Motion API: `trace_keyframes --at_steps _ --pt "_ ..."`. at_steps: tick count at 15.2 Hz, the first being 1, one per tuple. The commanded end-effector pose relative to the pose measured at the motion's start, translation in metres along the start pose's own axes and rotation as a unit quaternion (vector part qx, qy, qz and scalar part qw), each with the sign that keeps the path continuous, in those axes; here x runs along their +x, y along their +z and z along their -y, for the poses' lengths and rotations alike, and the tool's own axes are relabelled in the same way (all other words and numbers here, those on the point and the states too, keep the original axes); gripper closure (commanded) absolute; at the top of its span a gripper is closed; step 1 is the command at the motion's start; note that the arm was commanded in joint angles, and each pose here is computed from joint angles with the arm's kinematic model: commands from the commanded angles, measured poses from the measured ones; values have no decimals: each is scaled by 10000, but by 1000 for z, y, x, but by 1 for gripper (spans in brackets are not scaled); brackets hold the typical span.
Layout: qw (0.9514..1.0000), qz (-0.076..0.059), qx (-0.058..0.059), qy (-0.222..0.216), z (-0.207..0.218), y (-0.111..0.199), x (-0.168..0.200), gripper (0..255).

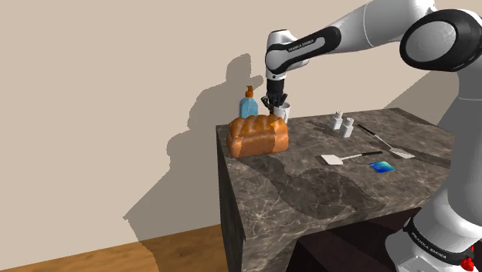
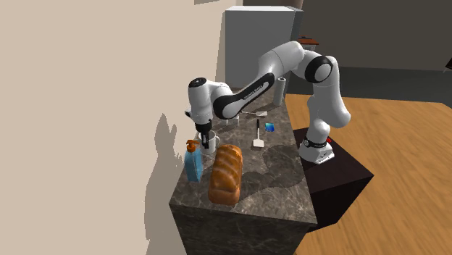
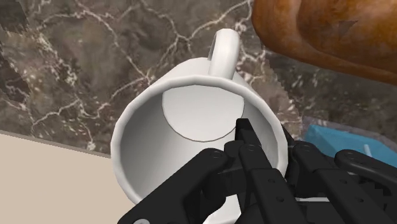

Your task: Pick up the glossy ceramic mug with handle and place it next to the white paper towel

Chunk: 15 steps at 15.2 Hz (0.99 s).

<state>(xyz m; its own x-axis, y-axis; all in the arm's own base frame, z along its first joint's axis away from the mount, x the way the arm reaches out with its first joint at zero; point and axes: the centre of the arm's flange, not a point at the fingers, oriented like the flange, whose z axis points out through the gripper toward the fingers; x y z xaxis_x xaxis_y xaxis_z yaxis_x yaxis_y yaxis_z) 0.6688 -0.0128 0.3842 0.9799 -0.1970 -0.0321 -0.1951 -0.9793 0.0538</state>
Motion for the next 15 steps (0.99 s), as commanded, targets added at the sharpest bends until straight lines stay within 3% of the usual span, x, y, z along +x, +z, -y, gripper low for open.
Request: trace_keyframes --at_steps 1,15 --pt "10000 0 -1 0 0 -11 -1 255" --pt "10000 0 -1 0 -4 -85 -3 255"
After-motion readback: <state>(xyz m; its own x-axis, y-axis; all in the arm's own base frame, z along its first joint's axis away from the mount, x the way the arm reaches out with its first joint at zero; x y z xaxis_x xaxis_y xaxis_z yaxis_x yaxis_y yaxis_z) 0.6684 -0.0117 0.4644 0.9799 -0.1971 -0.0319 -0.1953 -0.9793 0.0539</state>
